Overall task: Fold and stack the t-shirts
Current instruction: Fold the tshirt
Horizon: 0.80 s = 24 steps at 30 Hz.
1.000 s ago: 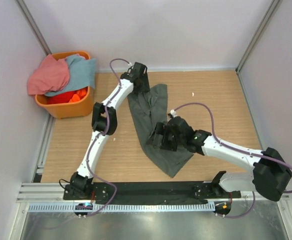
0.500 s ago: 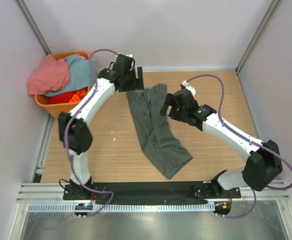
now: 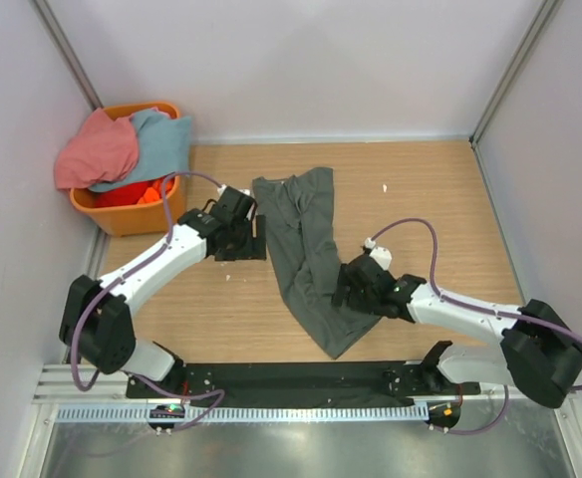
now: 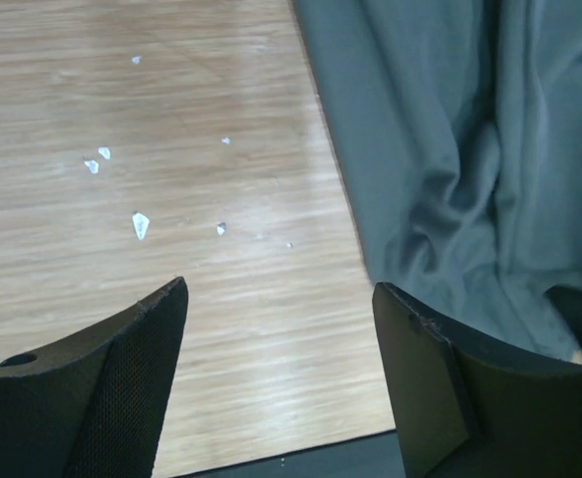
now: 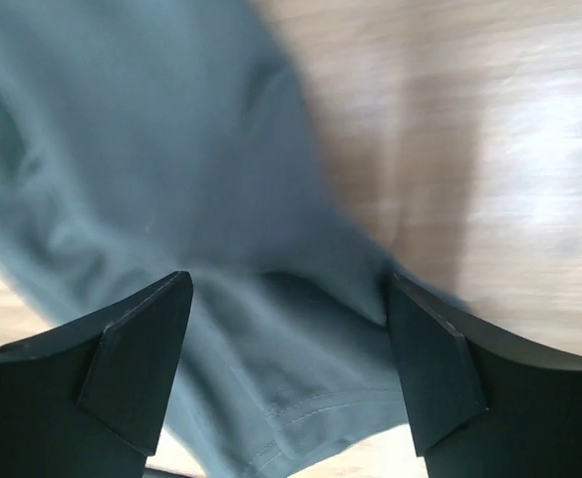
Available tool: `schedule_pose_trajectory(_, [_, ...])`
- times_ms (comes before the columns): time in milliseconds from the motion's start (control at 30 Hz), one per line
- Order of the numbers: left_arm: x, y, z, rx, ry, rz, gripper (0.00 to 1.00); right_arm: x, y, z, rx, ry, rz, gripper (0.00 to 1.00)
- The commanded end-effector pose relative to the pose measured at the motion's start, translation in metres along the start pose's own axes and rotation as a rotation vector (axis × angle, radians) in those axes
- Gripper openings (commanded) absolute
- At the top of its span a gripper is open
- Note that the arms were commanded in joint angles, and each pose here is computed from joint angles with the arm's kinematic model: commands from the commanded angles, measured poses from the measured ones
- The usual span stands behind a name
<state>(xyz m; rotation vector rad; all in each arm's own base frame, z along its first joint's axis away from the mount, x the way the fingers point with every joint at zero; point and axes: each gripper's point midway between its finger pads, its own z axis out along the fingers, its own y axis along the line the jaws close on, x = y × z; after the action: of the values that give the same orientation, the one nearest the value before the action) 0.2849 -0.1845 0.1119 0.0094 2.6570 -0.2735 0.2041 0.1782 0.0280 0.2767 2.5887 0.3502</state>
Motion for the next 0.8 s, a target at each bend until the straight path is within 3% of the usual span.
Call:
schedule_pose_trajectory(0, [-0.02,-0.012,-0.032,0.066,-0.137,-0.024,0.76,0.036,0.014,-0.009,-0.065,0.035,0.072,0.83])
schedule_pose_trajectory(167, [-0.005,-0.01,-0.042,0.088,-0.142,-0.032,0.76,0.089,0.074,-0.038,-0.264,0.109,0.131,0.8])
schedule_pose_trajectory(267, [0.008,-0.009,-0.043,0.094,-0.132,-0.04,0.76,0.119,0.104,-0.056,-0.327,0.147,0.04,0.82])
schedule_pose_trajectory(333, [0.015,-0.008,-0.043,0.094,-0.123,-0.046,0.76,0.117,0.112,-0.066,-0.258,0.07,-0.079,0.85])
schedule_pose_trajectory(367, [0.024,-0.009,-0.043,0.097,-0.114,-0.035,0.76,0.111,0.085,-0.065,-0.119,0.034,-0.157,0.89])
schedule_pose_trajectory(533, [0.056,-0.005,-0.036,0.072,-0.074,-0.018,0.76,0.026,0.073,-0.085,0.089,-0.256,-0.261,1.0])
schedule_pose_trajectory(733, [0.054,-0.005,-0.027,0.058,-0.118,-0.052,0.77,-0.057,0.08,-0.076,-0.044,-0.297,-0.176,1.0])
schedule_pose_trajectory(767, [0.045,-0.012,-0.024,0.074,-0.148,-0.057,0.77,-0.084,0.081,-0.067,-0.065,-0.301,-0.104,1.0])
